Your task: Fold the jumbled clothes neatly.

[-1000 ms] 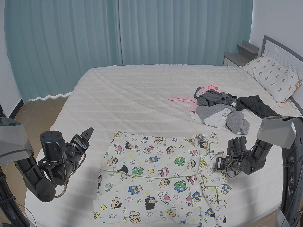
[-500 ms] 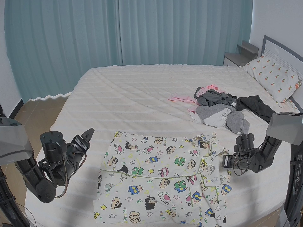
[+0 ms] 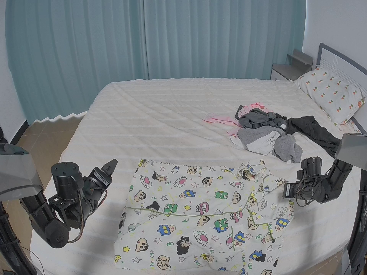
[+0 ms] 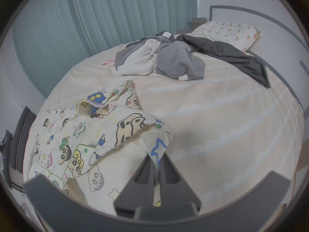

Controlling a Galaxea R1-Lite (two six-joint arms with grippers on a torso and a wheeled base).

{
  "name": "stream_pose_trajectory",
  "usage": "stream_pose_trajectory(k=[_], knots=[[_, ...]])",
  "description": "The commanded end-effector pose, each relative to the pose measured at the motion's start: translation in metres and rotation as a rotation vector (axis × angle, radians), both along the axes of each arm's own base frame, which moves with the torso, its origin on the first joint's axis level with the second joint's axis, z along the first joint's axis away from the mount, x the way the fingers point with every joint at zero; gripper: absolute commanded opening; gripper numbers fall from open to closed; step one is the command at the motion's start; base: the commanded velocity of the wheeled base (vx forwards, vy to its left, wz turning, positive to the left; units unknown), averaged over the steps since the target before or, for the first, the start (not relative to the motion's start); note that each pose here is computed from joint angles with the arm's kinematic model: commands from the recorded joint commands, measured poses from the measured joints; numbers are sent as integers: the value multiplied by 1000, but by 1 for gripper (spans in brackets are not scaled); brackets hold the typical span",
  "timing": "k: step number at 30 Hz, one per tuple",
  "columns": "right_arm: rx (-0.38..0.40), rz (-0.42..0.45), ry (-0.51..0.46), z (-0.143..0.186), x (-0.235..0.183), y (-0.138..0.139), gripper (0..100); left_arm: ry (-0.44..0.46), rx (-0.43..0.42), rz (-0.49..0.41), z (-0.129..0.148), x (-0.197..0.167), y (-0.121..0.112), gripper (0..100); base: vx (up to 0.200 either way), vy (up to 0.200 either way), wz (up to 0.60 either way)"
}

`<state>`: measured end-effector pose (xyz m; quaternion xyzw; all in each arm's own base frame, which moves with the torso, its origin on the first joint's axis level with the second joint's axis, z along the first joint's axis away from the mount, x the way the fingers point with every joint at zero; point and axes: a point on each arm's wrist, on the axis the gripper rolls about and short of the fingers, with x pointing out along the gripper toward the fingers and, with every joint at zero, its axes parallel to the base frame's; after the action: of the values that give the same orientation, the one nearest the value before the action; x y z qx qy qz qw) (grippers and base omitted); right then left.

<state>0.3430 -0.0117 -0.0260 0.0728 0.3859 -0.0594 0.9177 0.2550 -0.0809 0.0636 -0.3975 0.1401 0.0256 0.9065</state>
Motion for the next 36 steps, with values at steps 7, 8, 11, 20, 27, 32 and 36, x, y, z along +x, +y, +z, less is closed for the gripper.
stream_pose_trajectory(k=[7,8,11,20,27,32,36], knots=[[-7,-52,-26,3,5,-20,0,48,16,-54,-10,-9,-10,100,0,0,0],[-7,-56,-25,3,5,-22,0,50,17,-59,-10,-9,-11,100,0,0,0],[-8,-73,-31,3,8,-28,0,76,26,-71,-16,-11,-13,100,0,0,0],[-14,-74,-16,-4,8,-32,100,126,45,-74,-31,-8,-15,100,0,0,0],[-11,-81,-61,13,6,-36,100,136,52,-89,-31,-14,-15,100,0,0,0],[14,-28,-82,31,-7,-21,100,206,95,-258,-36,-38,-15,100,0,0,0],[29,59,-84,44,-23,10,100,175,62,-323,-30,-47,-13,100,0,0,0]])
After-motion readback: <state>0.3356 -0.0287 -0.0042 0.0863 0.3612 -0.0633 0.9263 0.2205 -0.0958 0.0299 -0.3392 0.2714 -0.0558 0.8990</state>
